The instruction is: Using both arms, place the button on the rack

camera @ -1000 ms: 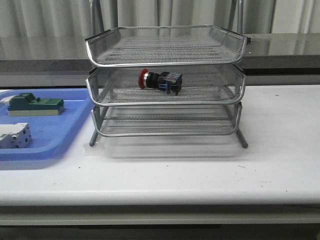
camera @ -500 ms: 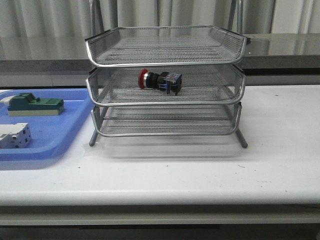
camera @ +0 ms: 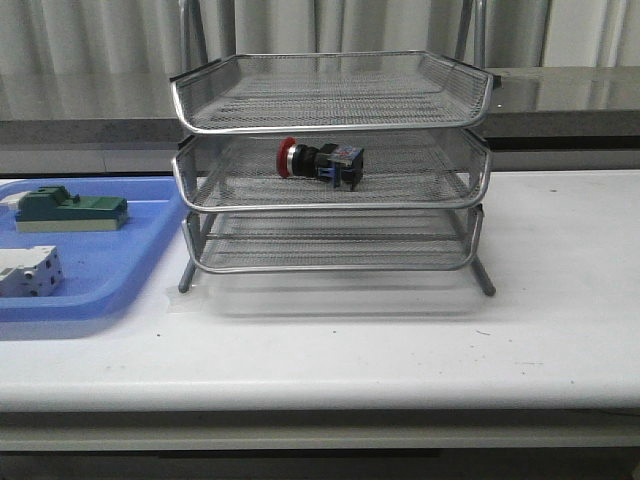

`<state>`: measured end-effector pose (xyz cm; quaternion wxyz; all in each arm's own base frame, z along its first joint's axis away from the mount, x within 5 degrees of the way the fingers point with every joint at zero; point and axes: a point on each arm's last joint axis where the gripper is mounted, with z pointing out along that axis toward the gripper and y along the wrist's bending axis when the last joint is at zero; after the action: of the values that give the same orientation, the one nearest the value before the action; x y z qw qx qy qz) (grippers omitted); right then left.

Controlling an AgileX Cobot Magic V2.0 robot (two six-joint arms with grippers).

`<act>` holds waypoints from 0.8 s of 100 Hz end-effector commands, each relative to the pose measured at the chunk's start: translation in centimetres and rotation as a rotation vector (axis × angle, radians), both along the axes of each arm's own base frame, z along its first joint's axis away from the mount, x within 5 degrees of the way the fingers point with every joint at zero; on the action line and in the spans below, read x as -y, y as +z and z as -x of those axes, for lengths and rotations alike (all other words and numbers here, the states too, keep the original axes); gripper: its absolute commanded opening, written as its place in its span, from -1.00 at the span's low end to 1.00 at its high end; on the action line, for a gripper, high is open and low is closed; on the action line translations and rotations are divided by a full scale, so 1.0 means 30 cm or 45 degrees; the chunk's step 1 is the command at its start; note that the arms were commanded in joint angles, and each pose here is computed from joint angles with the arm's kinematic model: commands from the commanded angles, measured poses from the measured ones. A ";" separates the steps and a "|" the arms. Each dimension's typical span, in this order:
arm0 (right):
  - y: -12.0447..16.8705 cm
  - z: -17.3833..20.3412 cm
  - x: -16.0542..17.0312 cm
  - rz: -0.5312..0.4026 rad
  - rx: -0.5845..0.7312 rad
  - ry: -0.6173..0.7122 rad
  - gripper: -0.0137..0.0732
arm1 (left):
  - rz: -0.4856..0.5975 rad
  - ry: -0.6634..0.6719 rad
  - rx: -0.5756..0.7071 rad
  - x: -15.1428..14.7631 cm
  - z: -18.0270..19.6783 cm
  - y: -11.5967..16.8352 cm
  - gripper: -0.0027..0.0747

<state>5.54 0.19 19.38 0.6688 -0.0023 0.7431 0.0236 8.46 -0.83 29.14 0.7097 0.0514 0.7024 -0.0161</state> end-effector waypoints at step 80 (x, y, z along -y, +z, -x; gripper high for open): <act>0.040 -0.001 0.000 -0.004 0.195 -0.001 -0.82 | 0.040 0.045 0.109 -0.011 0.000 0.049 -0.98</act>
<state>5.65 0.21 19.29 0.6856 -0.0015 0.7275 0.0264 8.46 -0.83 29.14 0.7097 0.0514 0.7024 -0.0161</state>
